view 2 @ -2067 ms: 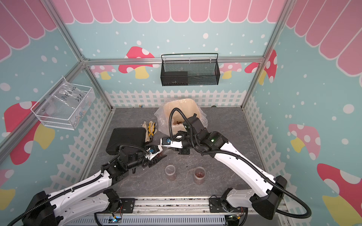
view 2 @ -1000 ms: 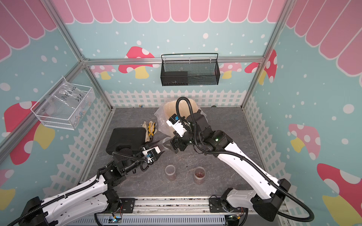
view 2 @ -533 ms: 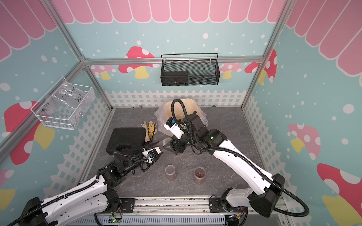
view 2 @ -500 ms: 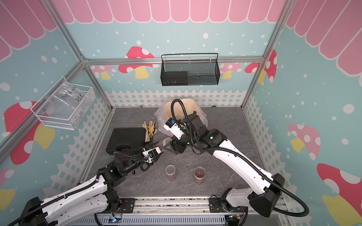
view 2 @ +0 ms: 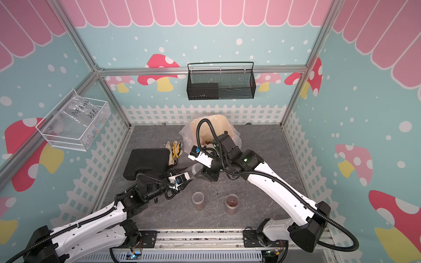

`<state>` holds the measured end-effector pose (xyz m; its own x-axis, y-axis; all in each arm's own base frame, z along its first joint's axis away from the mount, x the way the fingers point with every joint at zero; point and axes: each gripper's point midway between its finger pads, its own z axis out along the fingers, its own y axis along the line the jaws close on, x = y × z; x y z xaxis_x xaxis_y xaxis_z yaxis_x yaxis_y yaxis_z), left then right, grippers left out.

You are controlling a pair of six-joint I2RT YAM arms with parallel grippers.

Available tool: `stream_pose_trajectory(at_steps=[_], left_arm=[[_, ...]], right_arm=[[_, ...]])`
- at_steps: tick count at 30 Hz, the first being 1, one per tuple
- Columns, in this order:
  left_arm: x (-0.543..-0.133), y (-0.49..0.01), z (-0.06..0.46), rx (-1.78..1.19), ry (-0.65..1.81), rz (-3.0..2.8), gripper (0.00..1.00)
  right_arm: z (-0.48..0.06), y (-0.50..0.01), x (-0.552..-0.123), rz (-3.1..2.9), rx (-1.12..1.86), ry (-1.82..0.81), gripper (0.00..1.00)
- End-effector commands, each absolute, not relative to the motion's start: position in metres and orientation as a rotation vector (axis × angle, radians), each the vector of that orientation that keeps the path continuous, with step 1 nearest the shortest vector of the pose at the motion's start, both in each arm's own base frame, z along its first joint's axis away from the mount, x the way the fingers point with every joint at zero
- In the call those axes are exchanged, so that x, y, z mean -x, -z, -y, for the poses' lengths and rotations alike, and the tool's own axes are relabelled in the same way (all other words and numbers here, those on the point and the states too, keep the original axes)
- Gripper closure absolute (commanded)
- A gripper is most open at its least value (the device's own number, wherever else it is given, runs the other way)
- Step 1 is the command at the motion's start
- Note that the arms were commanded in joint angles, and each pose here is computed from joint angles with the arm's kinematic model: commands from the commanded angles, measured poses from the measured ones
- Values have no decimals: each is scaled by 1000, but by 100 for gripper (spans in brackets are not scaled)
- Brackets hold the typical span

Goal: Empty the moldy dried flower tea in the jars
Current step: Unscrew the lid from the jar.

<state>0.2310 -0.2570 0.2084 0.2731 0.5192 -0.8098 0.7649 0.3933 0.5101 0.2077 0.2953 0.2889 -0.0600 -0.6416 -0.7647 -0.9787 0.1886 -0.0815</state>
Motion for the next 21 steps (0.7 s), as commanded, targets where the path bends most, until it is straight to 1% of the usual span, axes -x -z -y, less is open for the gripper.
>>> stream_pose_trajectory(at_steps=[1,4,6,8,9,10,11,12,13,16,18,21], left_arm=[[-199,-210,281,-1402,465,-1338,82],[-196,-208,284,-1413,512,-1346,83],[-197,-207,284,-1408,523,-1347,83],[-198,-207,284,-1403,522,-1350,83],[-198,-207,283,-1400,515,-1353,83],[-200,-206,282,-1394,504,-1358,83],[-203,-207,281,-1386,488,-1360,83],[-206,-206,280,-1374,468,-1367,84],[-210,-207,277,-1359,439,-1371,84],[-224,-210,269,-1300,338,-1381,84],[-231,-210,264,-1280,281,-1384,84],[-238,-213,257,-1247,214,-1384,83]], right_arm=[[-293,-306,-230,-1345,1732,-259,91],[-295,-313,-235,-1204,1784,-154,91],[-297,-313,-239,-1182,1805,-130,90],[-300,-312,-242,-1176,1816,-122,87],[-301,-312,-243,-1180,1814,-123,78],[-302,-312,-243,-1194,1804,-140,67],[-303,-317,-242,-1205,1785,-166,59],[-305,-324,-238,-1220,1752,-210,47],[-307,-335,-234,-1245,1696,-271,38],[-306,-368,-213,-1268,1548,-460,24],[-302,-384,-204,-1325,1421,-571,18],[-293,-389,-192,-1423,1307,-698,14]])
